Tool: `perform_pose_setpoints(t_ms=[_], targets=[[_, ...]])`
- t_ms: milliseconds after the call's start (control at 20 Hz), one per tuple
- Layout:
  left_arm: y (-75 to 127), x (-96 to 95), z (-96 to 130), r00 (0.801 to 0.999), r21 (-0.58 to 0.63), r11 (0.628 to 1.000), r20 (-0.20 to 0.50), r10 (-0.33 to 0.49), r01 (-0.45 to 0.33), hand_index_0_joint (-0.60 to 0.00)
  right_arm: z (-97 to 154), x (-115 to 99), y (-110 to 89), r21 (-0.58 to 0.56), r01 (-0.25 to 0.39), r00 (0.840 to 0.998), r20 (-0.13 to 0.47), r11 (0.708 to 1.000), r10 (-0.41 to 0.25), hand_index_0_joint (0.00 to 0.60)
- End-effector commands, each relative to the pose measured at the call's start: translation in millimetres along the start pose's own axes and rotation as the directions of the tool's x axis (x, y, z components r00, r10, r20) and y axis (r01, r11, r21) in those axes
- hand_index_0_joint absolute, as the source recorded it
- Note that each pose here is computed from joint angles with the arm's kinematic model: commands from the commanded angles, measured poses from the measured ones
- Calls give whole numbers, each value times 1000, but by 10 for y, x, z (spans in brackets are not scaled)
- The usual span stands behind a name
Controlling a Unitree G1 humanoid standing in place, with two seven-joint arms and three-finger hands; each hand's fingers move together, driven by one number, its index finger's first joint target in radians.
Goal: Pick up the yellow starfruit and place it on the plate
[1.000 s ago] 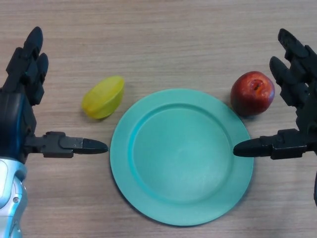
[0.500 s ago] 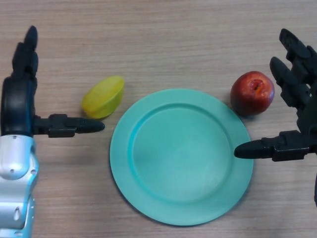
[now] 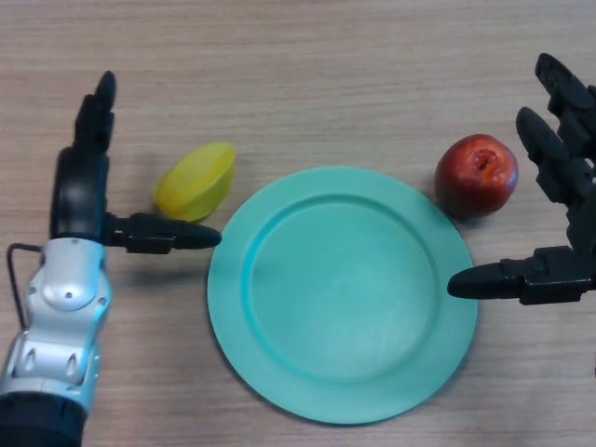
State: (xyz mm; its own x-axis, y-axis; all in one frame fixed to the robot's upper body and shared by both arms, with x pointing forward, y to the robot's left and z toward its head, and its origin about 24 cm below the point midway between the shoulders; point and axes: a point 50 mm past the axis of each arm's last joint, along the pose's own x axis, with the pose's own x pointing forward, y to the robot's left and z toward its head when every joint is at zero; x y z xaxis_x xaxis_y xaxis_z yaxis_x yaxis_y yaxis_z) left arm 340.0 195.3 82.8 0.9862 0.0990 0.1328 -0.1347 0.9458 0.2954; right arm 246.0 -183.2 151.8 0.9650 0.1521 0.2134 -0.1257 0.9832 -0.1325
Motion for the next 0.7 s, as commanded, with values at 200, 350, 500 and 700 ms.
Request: perform_pose_setpoints(t_ms=[200,350,500,700], targets=[[-44,223,433,979,-28,1000,205,1,5,0,321,-11,-115,-4,43,979,200,999,-41,0],[-153,261,393,984,-42,998,171,-43,51,0,315,-20,-114,4,36,979,201,999,-36,0],[-199,287,359,986,-12,999,162,-43,46,0,333,-24,-128,-3,42,976,212,999,-41,0],[-220,307,336,982,22,1000,187,-21,17,0,355,-28,-132,-3,39,976,215,999,-37,0]])
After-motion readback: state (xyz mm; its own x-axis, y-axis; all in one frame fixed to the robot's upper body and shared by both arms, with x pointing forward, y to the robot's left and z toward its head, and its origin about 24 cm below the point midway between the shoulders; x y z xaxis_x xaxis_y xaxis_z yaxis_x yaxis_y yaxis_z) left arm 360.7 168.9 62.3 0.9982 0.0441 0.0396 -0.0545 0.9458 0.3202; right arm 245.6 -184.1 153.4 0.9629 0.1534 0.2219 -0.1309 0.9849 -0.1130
